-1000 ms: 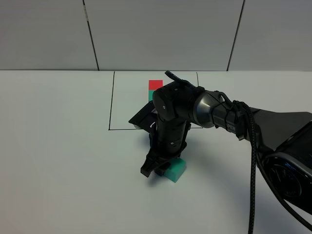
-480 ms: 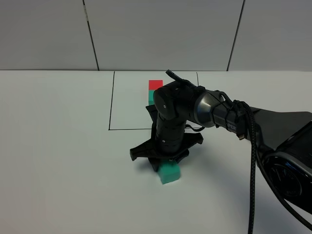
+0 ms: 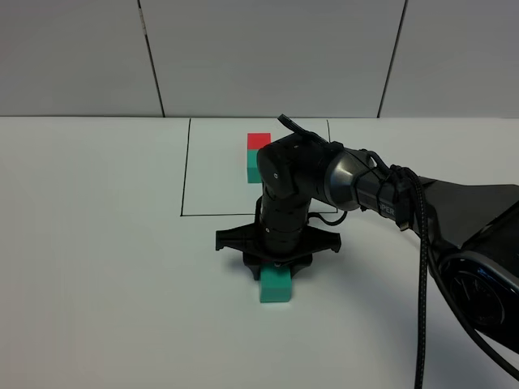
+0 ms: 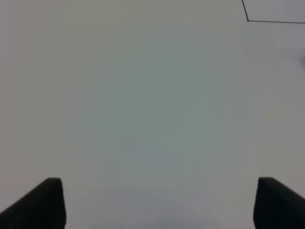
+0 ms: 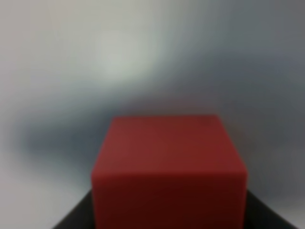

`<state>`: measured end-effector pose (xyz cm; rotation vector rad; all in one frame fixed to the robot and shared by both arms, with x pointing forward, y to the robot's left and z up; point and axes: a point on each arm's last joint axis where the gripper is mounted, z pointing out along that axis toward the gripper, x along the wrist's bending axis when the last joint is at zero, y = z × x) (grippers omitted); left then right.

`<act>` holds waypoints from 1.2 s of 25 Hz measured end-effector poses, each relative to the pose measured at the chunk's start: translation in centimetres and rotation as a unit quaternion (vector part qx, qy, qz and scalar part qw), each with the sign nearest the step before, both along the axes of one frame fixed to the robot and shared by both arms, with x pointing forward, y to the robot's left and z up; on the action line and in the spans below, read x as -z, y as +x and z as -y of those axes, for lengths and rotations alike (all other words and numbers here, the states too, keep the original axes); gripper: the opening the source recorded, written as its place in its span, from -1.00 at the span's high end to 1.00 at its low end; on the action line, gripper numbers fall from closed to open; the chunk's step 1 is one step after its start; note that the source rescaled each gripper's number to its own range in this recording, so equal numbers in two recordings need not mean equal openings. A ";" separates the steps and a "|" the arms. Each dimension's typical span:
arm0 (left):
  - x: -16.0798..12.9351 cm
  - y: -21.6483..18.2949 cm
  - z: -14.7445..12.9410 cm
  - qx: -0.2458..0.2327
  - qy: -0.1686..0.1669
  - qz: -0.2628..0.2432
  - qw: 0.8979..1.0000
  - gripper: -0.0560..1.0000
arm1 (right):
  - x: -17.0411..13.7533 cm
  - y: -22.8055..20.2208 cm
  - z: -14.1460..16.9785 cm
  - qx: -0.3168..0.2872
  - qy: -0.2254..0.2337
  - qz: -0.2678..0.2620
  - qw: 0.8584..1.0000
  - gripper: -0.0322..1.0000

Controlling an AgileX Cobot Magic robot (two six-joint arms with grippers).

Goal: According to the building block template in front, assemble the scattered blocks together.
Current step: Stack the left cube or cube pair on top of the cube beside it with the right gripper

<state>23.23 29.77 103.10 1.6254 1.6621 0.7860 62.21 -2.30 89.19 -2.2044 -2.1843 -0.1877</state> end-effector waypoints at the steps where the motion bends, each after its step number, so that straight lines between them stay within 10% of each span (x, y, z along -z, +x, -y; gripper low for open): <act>1: 0.0 0.0 0.0 -0.001 0.001 0.000 1.000 -0.75 | 0.0 0.0 0.0 0.008 0.001 0.000 1.000 0.93; 30: 0.0 0.0 -0.2 -0.008 0.012 0.000 1.000 -0.75 | 0.2 0.4 -0.3 0.030 0.022 0.012 0.999 0.93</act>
